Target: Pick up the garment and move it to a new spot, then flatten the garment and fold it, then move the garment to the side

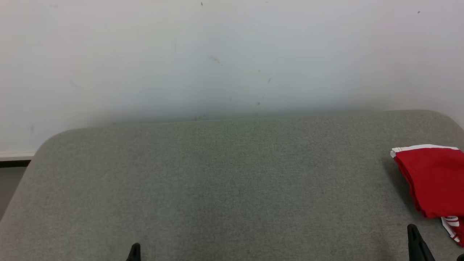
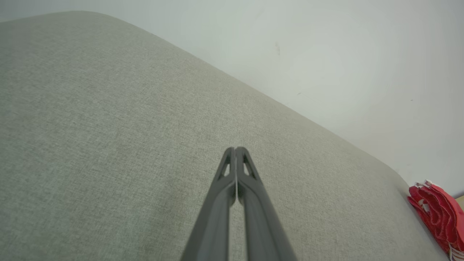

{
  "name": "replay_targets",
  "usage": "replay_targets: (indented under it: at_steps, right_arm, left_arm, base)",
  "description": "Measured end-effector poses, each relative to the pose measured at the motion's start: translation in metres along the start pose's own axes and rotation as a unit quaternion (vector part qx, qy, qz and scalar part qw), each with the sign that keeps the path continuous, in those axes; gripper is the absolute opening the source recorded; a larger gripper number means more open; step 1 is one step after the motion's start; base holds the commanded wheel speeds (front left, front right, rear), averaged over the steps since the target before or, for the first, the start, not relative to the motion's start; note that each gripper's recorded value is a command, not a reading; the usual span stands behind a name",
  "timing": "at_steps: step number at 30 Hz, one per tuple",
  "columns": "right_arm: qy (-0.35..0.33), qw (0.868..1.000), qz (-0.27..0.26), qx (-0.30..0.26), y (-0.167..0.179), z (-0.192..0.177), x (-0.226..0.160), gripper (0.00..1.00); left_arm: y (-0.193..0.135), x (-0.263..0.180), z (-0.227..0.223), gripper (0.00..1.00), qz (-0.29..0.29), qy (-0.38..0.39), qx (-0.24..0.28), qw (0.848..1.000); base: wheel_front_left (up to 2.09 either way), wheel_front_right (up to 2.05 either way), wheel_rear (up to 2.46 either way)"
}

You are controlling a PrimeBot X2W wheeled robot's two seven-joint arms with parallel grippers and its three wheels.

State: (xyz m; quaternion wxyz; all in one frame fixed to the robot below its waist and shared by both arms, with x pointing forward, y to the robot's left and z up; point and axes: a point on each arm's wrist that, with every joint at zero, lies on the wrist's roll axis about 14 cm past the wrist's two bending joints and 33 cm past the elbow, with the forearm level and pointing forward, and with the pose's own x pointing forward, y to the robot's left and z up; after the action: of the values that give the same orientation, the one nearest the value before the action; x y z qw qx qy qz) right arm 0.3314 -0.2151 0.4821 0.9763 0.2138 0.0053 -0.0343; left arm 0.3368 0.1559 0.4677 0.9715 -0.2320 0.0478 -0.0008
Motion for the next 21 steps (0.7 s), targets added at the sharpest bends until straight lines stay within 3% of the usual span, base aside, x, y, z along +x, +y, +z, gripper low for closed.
replay_targets:
  at_steps: [21]
  right_arm:
    - [0.004, 0.987, -0.013, 0.160, 0.001, 0.003, 0.013, 0.00]
  left_arm:
    - [0.009, 0.014, 0.009, 0.00, 0.015, 0.007, -0.157, 0.987]
  base:
    - [0.00, 0.00, 0.00]
